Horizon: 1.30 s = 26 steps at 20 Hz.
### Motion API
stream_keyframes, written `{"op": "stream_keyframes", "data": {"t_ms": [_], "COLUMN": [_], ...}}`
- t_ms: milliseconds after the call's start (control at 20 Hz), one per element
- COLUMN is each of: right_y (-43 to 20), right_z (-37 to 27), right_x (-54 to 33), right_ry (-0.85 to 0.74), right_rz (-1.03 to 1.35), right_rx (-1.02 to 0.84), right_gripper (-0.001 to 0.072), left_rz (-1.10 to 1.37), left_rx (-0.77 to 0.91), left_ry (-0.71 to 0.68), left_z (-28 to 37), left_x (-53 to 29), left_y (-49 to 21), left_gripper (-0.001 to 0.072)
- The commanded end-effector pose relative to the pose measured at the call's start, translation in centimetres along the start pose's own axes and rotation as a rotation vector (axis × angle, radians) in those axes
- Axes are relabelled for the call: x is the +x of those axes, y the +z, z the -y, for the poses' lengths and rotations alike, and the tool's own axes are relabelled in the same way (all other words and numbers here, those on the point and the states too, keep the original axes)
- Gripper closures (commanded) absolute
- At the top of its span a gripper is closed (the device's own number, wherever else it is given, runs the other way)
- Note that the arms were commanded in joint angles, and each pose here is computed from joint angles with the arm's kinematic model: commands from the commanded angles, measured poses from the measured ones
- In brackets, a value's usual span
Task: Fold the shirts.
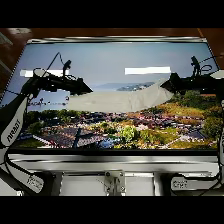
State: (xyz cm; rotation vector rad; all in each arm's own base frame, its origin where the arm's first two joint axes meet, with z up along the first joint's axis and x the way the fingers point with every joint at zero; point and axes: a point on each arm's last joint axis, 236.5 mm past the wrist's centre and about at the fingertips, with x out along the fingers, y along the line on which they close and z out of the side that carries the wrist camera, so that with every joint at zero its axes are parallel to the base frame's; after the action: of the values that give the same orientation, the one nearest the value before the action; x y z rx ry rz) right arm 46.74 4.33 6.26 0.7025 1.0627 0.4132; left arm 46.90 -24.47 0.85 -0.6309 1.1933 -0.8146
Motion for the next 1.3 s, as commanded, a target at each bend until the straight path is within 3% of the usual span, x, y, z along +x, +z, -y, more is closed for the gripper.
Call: {"op": "stream_keyframes", "data": {"t_ms": [0, 700, 850, 1050, 1250], "right_y": [-0.7, -5.0, -5.1, -3.7, -2.9], "right_z": [-4.4, -11.1, -11.2, -11.1, -14.5], "right_x": [-3.8, -9.7, -9.8, -9.8, -6.0], "right_ry": [0.027, 0.064, 0.063, 0.055, 0.083], "right_rz": [0.032, 0.022, 0.022, 0.079, 0.118], "right_rx": [-0.044, -0.117, -0.1, -0.069, -0.13], "right_gripper": [0.064, 0.0639, 0.0639, 0.0639, 0.0639], "left_rz": [-0.052, -0.06, -0.073, 0.0, 0.231], "left_rx": [0.026, -0.166, -0.18, -0.082, 0.063], "left_ry": [-0.027, -0.205, -0.201, -0.255, -0.127], "left_z": [2.8, 11.5, 10.9, 10.2, 6.9], "left_x": [6.8, 21.3, 22.7, 17.0, 2.5], "left_y": [-2.6, -9.8, -11.0, -5.5, 4.4], "left_gripper": [0.0668, 0.0669, 0.0669, 0.0672, 0.0672]}}
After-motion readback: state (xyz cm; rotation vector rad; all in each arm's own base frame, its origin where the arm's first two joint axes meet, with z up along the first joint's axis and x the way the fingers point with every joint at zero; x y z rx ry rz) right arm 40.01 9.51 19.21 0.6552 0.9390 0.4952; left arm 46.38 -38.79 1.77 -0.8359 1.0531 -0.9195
